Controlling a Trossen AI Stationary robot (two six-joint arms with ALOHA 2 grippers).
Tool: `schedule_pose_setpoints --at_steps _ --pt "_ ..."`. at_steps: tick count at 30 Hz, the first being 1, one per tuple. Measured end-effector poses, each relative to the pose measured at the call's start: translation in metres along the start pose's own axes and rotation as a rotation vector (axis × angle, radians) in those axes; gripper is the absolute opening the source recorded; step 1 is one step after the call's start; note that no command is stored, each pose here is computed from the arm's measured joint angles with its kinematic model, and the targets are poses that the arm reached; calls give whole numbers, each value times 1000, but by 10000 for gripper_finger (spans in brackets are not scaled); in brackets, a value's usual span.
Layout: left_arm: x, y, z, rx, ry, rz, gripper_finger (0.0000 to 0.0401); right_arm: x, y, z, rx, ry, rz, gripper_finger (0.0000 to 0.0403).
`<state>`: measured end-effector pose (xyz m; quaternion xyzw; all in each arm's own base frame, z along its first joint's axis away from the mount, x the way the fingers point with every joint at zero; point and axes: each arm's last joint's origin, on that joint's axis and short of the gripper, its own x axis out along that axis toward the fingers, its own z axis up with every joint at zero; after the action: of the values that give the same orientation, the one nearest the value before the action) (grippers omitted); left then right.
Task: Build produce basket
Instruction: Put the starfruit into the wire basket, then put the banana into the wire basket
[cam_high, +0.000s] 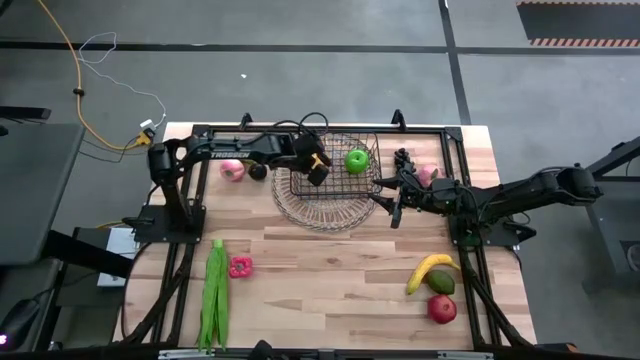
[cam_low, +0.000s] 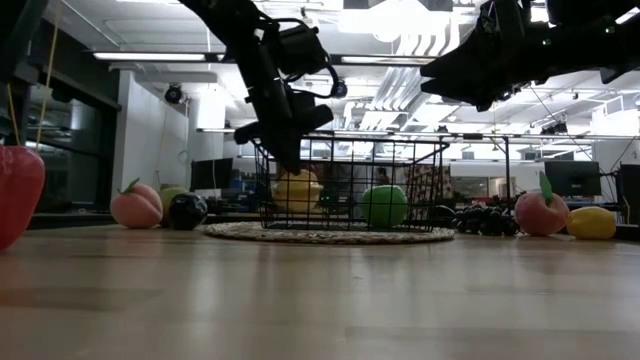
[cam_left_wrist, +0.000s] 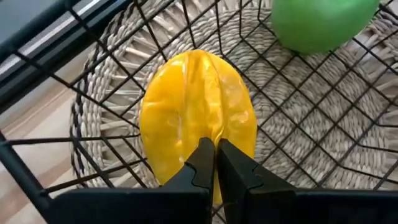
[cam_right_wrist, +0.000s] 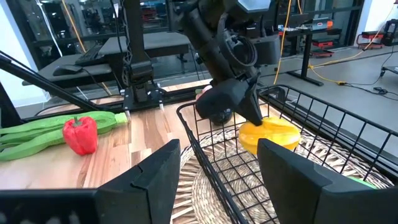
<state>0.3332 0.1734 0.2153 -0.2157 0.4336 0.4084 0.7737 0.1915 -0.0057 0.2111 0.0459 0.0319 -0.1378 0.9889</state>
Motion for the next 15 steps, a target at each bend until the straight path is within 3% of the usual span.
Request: schedule_pose_setpoints --at_steps 6,15 --pt "0 1 2 8 -35 51 17 0 0 0 0 0 0 206" --pt "0 2 2 31 -40 61 114 0 0 0 0 0 0 206"
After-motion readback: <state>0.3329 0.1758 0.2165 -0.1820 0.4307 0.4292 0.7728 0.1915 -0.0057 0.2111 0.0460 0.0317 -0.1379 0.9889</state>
